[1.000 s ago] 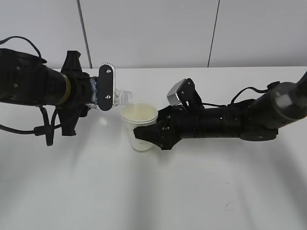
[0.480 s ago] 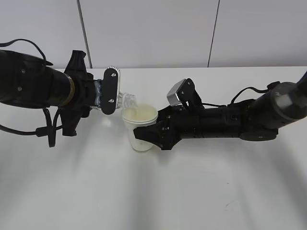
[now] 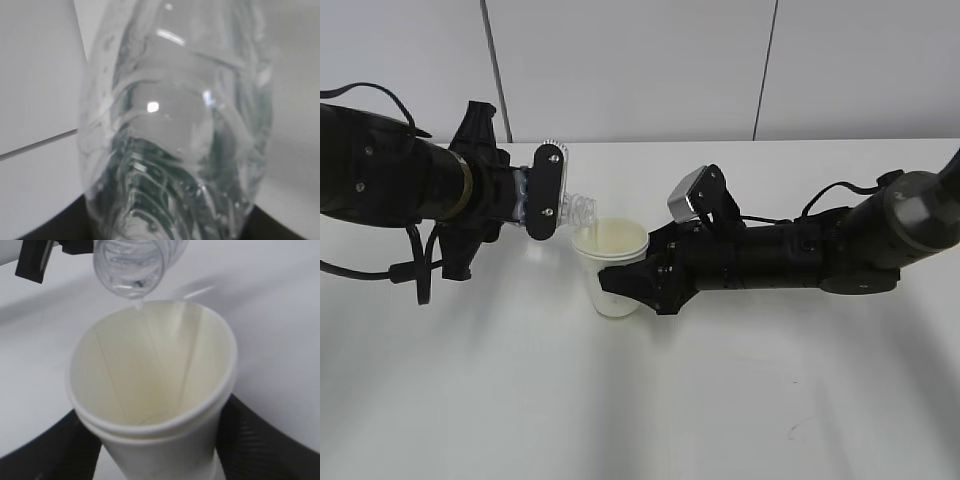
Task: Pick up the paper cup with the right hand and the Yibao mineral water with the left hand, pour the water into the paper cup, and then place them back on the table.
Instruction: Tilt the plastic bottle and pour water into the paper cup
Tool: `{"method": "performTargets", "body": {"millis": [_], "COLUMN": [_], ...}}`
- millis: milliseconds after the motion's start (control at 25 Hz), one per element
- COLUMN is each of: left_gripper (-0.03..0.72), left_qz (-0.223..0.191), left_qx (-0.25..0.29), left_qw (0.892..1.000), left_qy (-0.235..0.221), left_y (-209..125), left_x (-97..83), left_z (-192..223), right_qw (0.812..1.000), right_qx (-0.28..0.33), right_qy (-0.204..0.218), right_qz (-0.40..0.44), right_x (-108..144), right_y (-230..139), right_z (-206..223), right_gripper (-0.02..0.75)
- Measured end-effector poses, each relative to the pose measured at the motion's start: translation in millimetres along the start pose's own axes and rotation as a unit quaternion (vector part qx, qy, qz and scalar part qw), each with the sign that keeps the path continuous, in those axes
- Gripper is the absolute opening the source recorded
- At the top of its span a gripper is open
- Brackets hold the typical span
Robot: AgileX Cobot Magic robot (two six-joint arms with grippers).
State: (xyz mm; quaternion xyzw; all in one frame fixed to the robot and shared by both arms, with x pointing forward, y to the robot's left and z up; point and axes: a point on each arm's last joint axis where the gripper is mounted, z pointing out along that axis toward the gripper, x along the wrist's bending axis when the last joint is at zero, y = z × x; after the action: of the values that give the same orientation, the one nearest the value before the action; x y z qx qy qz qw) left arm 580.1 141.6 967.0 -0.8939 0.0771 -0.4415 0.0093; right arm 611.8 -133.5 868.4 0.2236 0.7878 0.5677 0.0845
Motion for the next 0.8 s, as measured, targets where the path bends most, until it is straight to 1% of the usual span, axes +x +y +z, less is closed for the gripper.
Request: {"method": "performTargets", "body": {"millis": [800], "left_gripper": [0.314], "left_qz": [0.018], "left_qx": [0.011], "left_qw": [1.0], "left_qy": [0.008], "left_y": [-1.9], "left_x": [1.5], "left_z": [-0.1], "right_qw": [1.0], "right_qx": [0.001], "right_qy": [0.001], "right_qz": [-0.001], "right_x": [0.3], "right_y": [-0.2], "right_z": [0.0], "right_gripper": [0.512]}}
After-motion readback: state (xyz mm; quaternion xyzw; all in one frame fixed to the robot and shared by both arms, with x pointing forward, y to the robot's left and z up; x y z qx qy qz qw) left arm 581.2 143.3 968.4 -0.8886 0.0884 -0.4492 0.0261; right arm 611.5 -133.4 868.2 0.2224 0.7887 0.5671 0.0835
